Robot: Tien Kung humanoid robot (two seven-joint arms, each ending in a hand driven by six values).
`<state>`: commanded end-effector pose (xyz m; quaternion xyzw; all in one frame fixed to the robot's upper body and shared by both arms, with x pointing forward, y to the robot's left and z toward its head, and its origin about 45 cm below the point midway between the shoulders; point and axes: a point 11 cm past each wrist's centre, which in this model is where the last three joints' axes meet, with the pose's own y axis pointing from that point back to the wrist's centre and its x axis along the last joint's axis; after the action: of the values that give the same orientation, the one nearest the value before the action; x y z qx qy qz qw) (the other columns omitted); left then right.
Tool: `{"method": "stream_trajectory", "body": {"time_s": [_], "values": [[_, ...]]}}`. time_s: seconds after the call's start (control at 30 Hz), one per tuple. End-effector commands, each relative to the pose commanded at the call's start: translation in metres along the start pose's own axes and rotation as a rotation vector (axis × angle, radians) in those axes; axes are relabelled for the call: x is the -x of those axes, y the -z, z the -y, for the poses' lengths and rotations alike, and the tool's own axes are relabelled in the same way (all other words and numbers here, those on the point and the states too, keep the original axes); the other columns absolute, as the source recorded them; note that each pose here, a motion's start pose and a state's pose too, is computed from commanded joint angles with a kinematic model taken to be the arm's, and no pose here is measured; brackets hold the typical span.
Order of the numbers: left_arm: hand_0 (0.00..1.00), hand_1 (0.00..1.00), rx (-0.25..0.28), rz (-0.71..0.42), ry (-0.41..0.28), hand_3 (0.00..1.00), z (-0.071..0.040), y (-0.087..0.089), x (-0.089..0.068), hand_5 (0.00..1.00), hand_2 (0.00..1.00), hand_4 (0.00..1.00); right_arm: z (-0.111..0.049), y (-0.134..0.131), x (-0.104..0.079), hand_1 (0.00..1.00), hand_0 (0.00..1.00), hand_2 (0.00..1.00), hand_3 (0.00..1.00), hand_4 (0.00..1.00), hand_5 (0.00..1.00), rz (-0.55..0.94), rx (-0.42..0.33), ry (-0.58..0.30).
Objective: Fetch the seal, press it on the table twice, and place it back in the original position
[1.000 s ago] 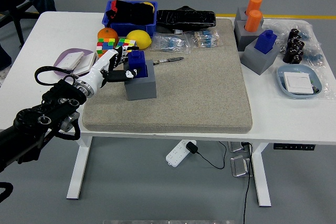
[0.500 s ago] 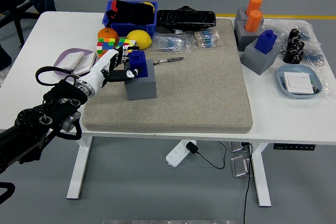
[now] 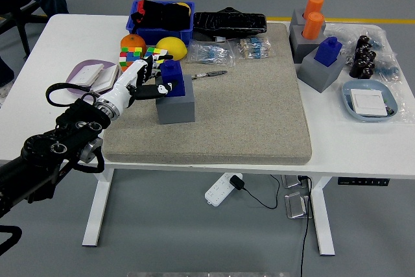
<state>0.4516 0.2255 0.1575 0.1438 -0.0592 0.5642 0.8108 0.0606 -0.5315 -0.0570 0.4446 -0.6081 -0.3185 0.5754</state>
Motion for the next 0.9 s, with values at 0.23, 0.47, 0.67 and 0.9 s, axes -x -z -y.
{"method": "stream_trajectory", "body": {"time_s": [0.23, 0.47, 0.67, 0.9], "values": [[0.796, 0.432, 0.002, -0.009, 0.005, 0.803, 0.000, -0.001, 0.001, 0.002, 0.416, 0.496, 0.000, 0.000, 0.000, 0.675, 0.768, 0.652, 0.617, 0.786, 0.491, 0.002, 0.000, 0.000], [0.800, 0.440, 0.017, -0.022, -0.011, 0.801, 0.002, -0.007, -0.006, 0.002, 0.413, 0.517, 0.000, -0.001, 0.001, 0.674, 0.768, 0.651, 0.616, 0.787, 0.491, 0.003, 0.000, 0.001], [0.801, 0.443, 0.045, -0.040, -0.045, 0.801, 0.002, -0.017, -0.021, 0.002, 0.412, 0.522, 0.000, -0.001, 0.000, 0.674, 0.769, 0.652, 0.616, 0.787, 0.491, 0.004, 0.001, 0.001], [0.801, 0.449, 0.055, -0.048, -0.097, 0.793, -0.002, -0.018, -0.043, 0.002, 0.411, 0.524, 0.000, -0.002, 0.001, 0.674, 0.769, 0.651, 0.616, 0.788, 0.494, 0.007, 0.002, 0.002]]}}
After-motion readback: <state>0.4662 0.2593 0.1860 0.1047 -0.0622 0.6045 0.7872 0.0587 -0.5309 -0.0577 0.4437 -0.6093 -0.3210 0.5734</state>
